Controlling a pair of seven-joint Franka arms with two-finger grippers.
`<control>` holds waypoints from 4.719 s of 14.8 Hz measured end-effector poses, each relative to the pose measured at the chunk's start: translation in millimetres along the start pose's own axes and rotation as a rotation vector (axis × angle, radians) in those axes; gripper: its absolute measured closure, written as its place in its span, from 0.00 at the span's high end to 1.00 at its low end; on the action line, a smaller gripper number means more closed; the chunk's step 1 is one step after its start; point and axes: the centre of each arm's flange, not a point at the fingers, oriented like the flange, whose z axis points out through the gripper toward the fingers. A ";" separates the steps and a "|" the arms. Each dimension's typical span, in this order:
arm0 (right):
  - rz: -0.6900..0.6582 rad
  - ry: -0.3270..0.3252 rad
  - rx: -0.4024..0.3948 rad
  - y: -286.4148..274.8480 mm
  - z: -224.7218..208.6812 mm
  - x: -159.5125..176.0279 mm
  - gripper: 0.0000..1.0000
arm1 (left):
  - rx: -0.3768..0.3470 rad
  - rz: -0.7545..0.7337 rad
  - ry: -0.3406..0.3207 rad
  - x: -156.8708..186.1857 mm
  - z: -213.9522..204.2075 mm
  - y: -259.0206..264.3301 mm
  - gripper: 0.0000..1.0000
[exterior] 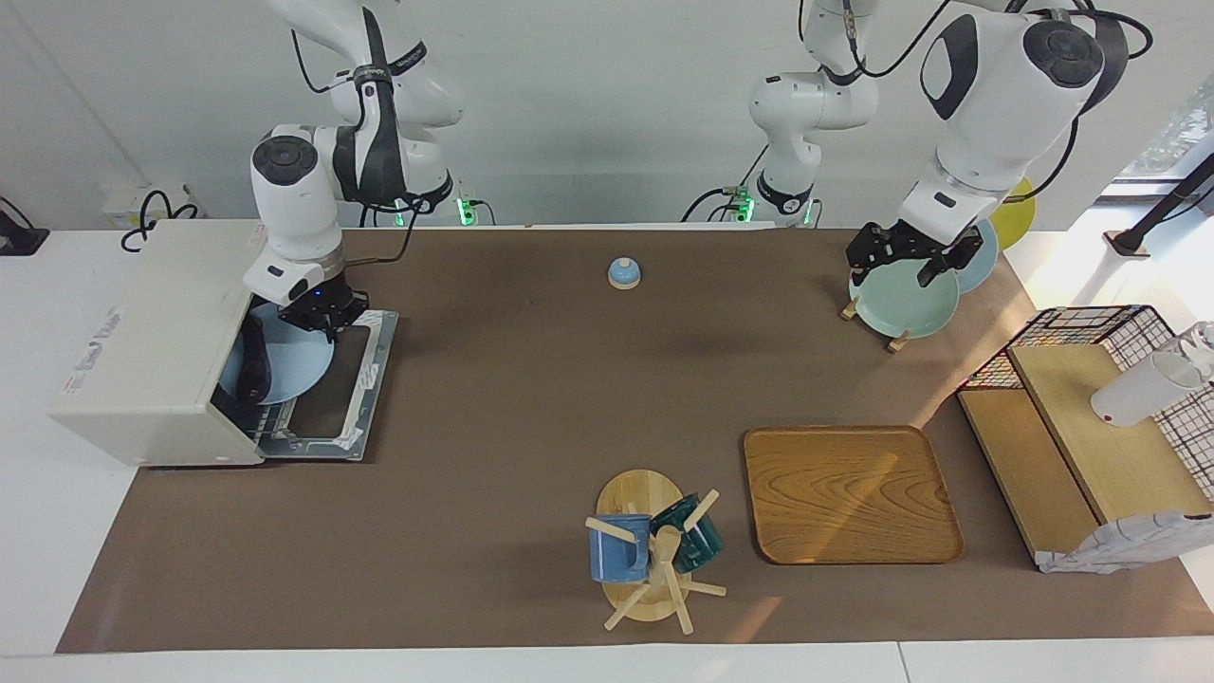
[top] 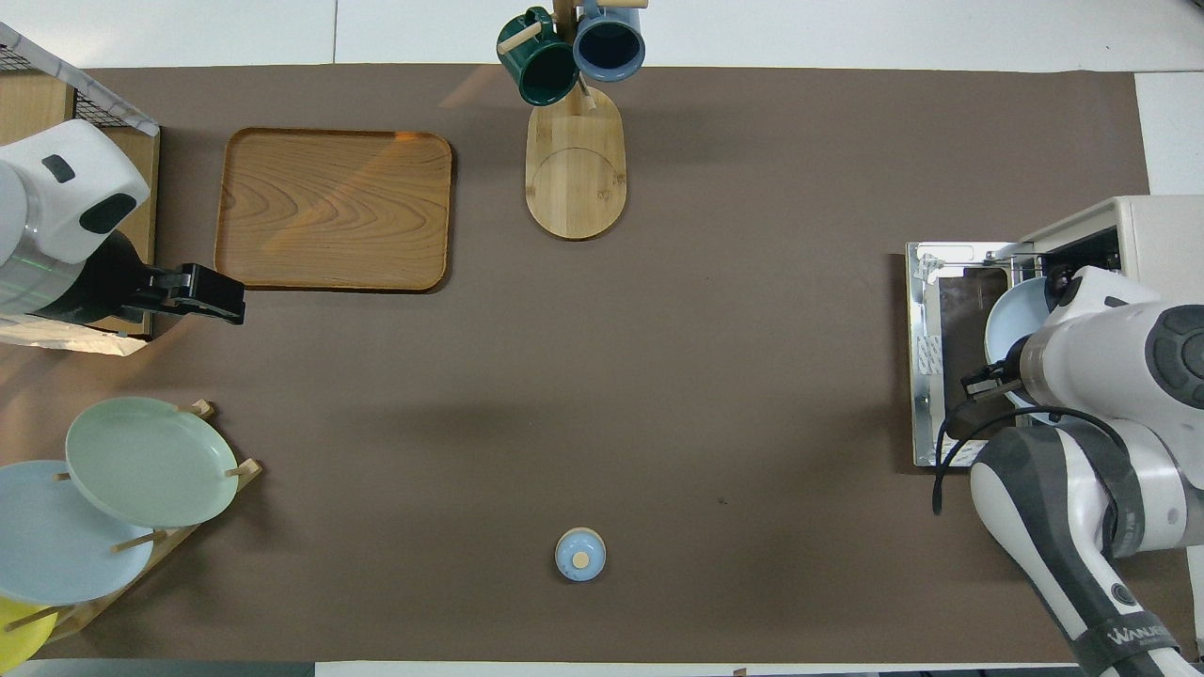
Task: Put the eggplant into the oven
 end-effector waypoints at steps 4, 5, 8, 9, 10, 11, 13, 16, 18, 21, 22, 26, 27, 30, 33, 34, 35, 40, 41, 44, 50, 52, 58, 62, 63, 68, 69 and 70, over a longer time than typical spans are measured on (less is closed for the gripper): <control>0.015 -0.001 0.003 7.3 7.6 -0.5 0.03 | 0.000 0.000 0.000 0.0 0.0 0.0 1.00; 0.015 0.000 0.002 7.2 7.3 -0.2 0.03 | 0.000 0.000 0.000 0.0 -0.1 0.0 1.00; 0.011 -0.001 0.001 6.4 3.7 3.6 0.14 | 0.000 0.000 0.004 0.3 -0.6 0.0 1.00; 0.005 -0.008 0.005 3.6 -2.6 8.9 0.22 | 0.000 0.000 0.004 0.4 -0.7 0.0 1.00; 0.000 -0.016 0.018 -2.7 -12.8 17.2 0.22 | 0.000 0.000 0.004 0.4 -0.7 0.0 1.00; -0.008 -0.020 0.032 -10.8 -25.3 27.1 0.24 | 0.000 0.000 0.004 0.4 -0.7 0.0 1.00; -0.004 -0.001 0.043 -30.2 -45.5 46.4 0.18 | 0.000 0.000 0.004 0.4 -0.8 0.0 1.00; 0.065 0.021 0.047 -70.4 -39.1 67.5 0.01 | 0.000 0.000 0.006 0.3 -1.3 0.0 1.00; 0.104 0.013 0.056 -82.7 -14.5 77.3 0.01 | 0.000 0.000 0.006 0.2 -1.5 0.0 1.00; 0.148 -0.044 0.065 -82.7 23.2 78.5 0.01 | 0.000 0.000 0.006 0.1 -1.6 0.0 1.00; 0.153 -0.060 0.067 -81.1 31.9 77.1 0.01 | 0.000 0.000 0.006 0.1 -1.6 0.1 1.00; 0.172 -0.098 0.069 -81.4 50.2 71.9 0.01 | 0.000 0.001 0.007 0.0 -1.8 0.4 1.00; 0.173 -0.104 0.069 -81.9 52.8 70.0 0.01 | 0.000 0.001 0.007 0.0 -1.8 0.4 1.00; 0.180 -0.111 0.071 -79.5 60.1 64.8 0.01 | 0.000 0.001 0.007 -0.1 -1.9 0.5 1.00; 0.163 -0.118 0.048 -76.6 68.5 58.6 0.01 | 0.000 0.006 0.007 -0.4 -2.0 3.5 1.00; 0.152 -0.120 0.035 -75.5 69.9 57.4 0.01 | 0.000 0.008 0.007 -0.4 -2.0 4.6 1.00; 0.147 -0.122 0.028 -74.4 71.0 56.4 0.01 | 0.000 0.009 0.007 -0.5 -2.1 5.1 1.00; 0.091 -0.123 -0.020 -78.3 72.6 55.4 0.01 | 0.000 0.006 0.008 -0.3 -2.2 3.6 1.00; 0.057 -0.123 -0.045 -82.6 72.7 55.5 0.01 | 0.000 0.005 0.008 -0.3 -2.2 3.0 1.00; -0.004 -0.146 -0.105 -91.8 65.8 58.7 0.01 | 0.000 0.004 0.010 0.0 -2.4 2.4 1.00; -0.044 -0.205 -0.151 -51.8 -12.5 77.5 0.01 | -0.001 0.004 0.017 0.7 -3.1 2.5 1.00; -0.042 -0.201 -0.154 -25.2 -37.0 68.0 0.01 | -0.001 0.005 0.019 0.8 -3.2 3.0 1.00; -0.016 -0.185 -0.138 57.9 -66.0 36.6 0.01 | -0.001 0.006 0.019 0.8 -3.2 3.7 1.00; 0.074 -0.229 -0.030 71.7 -91.0 28.8 0.06 | -0.001 -0.001 0.020 1.1 -3.3 -0.6 1.00; 0.087 -0.234 -0.025 75.3 -108.0 29.1 0.06 | -0.001 -0.004 0.020 1.2 -3.4 -2.1 1.00; 0.147 -0.180 0.098 78.9 -187.1 30.2 0.32 | -0.002 -0.006 0.020 1.3 -3.4 -3.4 1.00; 0.152 -0.170 0.108 80.0 -196.5 29.8 0.41 | -0.002 -0.006 0.020 1.3 -3.4 -3.4 1.00; 0.156 -0.163 0.112 80.3 -201.3 30.0 0.50 | -0.002 -0.007 0.020 1.3 -3.4 -3.4 1.00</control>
